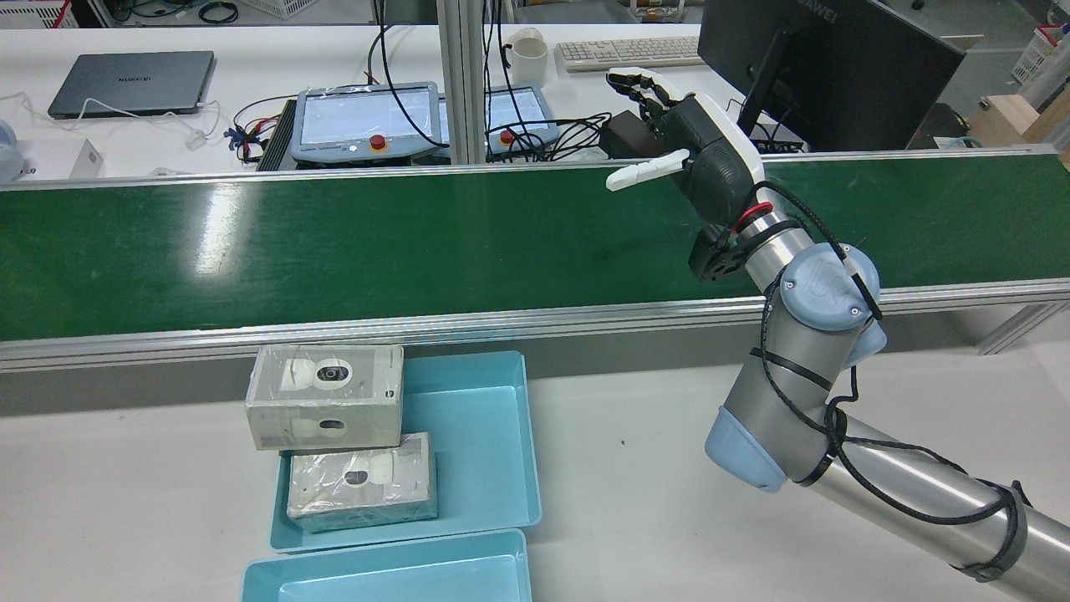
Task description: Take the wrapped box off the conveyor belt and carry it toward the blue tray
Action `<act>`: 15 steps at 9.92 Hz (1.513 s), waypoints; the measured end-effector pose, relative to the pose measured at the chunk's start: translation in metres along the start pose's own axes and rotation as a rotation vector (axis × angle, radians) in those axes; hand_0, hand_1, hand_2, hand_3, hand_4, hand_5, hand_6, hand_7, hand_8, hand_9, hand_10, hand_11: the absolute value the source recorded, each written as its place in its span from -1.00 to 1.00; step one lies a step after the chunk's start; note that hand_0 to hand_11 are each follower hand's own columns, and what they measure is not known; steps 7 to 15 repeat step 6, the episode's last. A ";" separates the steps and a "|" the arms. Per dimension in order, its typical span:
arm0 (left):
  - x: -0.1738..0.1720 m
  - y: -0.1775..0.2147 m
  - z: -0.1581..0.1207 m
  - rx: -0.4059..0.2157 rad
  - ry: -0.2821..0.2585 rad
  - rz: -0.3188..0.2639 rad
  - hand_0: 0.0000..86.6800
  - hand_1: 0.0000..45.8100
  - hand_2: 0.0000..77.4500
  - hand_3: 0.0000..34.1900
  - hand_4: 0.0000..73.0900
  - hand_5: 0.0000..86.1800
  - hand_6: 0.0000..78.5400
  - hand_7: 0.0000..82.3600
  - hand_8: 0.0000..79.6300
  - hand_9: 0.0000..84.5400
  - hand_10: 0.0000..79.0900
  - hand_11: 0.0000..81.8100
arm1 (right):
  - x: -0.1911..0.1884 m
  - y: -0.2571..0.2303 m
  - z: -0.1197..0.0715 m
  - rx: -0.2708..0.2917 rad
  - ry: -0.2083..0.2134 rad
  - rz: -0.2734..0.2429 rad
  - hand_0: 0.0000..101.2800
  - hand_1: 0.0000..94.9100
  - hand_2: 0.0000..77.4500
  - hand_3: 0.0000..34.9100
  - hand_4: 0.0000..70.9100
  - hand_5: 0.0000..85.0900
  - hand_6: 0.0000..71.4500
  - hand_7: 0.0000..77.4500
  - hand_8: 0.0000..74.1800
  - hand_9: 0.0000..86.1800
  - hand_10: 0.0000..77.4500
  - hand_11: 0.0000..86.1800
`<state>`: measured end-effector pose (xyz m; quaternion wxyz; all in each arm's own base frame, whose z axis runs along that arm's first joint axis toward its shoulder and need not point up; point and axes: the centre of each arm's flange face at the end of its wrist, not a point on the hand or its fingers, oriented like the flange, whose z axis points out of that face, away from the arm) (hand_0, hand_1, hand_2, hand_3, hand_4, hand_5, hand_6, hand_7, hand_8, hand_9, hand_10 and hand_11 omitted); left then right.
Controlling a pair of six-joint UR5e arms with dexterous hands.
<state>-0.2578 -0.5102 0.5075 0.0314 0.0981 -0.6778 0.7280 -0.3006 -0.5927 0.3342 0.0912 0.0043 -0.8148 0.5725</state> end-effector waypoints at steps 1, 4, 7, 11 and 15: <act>0.000 0.000 0.000 0.000 0.000 0.000 -1.00 -1.00 -0.99 -1.00 -1.00 -0.99 -1.00 -0.99 -0.99 -1.00 -0.99 -0.99 | 0.001 -0.001 -0.001 -0.001 0.000 0.004 -0.08 -0.79 -0.89 -0.60 -0.92 -0.38 -0.82 -0.92 -0.93 -0.96 -1.00 -0.96; 0.000 0.000 0.000 0.000 0.000 0.000 -1.00 -1.00 -0.99 -1.00 -1.00 -0.97 -1.00 -1.00 -0.99 -1.00 -0.99 -0.99 | 0.013 -0.015 0.001 0.026 0.014 0.033 -0.11 -0.83 -0.94 -0.81 -0.94 -0.41 -0.82 -0.92 -0.93 -0.96 -1.00 -0.96; 0.000 0.000 0.000 0.000 0.000 0.000 -1.00 -1.00 -0.99 -1.00 -1.00 -0.97 -1.00 -1.00 -0.99 -1.00 -0.99 -0.99 | 0.021 -0.033 0.001 0.058 0.025 0.070 -0.13 -0.83 -0.90 -0.83 -0.89 -0.37 -0.82 -0.92 -0.97 -0.96 -1.00 -0.96; 0.000 0.000 0.000 0.000 0.000 0.000 -1.00 -1.00 -0.99 -1.00 -1.00 -0.97 -1.00 -1.00 -0.99 -1.00 -0.99 -0.99 | 0.021 -0.033 0.001 0.058 0.025 0.070 -0.13 -0.83 -0.90 -0.83 -0.89 -0.37 -0.82 -0.92 -0.97 -0.96 -1.00 -0.96; 0.000 0.000 0.000 0.000 0.000 0.000 -1.00 -1.00 -0.99 -1.00 -1.00 -0.97 -1.00 -1.00 -0.99 -1.00 -0.99 -0.99 | 0.021 -0.033 0.001 0.058 0.025 0.070 -0.13 -0.83 -0.90 -0.83 -0.89 -0.37 -0.82 -0.92 -0.97 -0.96 -1.00 -0.96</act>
